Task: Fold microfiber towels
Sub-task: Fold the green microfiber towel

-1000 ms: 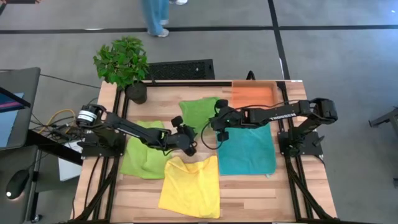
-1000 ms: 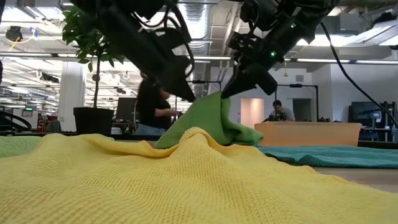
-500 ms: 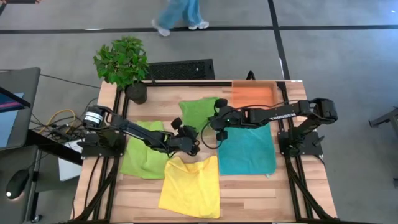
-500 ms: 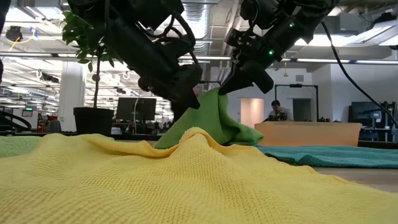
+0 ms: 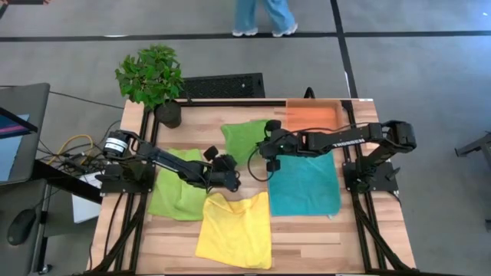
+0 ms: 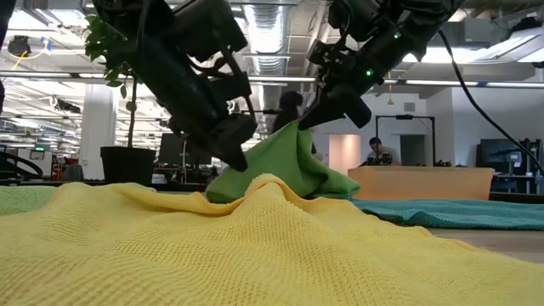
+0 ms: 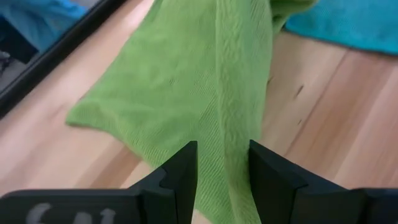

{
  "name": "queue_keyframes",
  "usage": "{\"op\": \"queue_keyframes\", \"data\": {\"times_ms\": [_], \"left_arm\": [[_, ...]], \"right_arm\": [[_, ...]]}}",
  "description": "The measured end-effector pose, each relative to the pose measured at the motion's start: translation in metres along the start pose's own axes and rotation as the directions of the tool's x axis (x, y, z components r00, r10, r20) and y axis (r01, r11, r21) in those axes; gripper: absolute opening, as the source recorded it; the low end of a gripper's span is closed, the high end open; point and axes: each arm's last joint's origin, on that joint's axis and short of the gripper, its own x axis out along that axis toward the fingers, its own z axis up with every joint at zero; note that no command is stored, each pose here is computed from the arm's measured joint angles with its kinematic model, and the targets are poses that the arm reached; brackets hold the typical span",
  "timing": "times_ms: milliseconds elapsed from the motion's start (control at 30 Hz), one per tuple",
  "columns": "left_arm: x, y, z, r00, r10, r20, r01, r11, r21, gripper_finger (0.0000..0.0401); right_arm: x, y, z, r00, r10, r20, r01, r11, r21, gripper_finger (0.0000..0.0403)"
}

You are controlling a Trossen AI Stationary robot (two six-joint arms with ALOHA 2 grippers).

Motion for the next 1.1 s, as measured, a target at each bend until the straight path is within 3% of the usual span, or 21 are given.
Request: {"op": "queue_keyframes", "data": {"times_ms": [433,800,1000,1100], "left_arm": [[0.000,0.002,-0.007,0.996,-0.038,-0.083,0.035,0.999,-0.041,0.0122],[0.004,0.008,-0.028,0.989,-0.048,-0.138,0.036,0.996,-0.086,0.0122],[0.004,0.009,-0.031,0.986,-0.064,-0.151,0.053,0.996,-0.077,0.0122],[0.003,0.007,-0.032,0.985,-0.079,-0.156,0.079,0.997,-0.011,0.0122]], "right_arm": [[0.000,-0.001,0.001,1.000,-0.009,0.015,0.009,1.000,0.004,0.0006],[0.000,-0.001,0.001,1.000,-0.009,0.015,0.009,1.000,0.004,0.0006],[0.000,-0.001,0.002,1.000,-0.010,0.016,0.010,1.000,0.005,0.0006],[0.000,-0.002,0.003,0.999,-0.038,0.019,0.038,0.999,0.010,0.0006]]}}
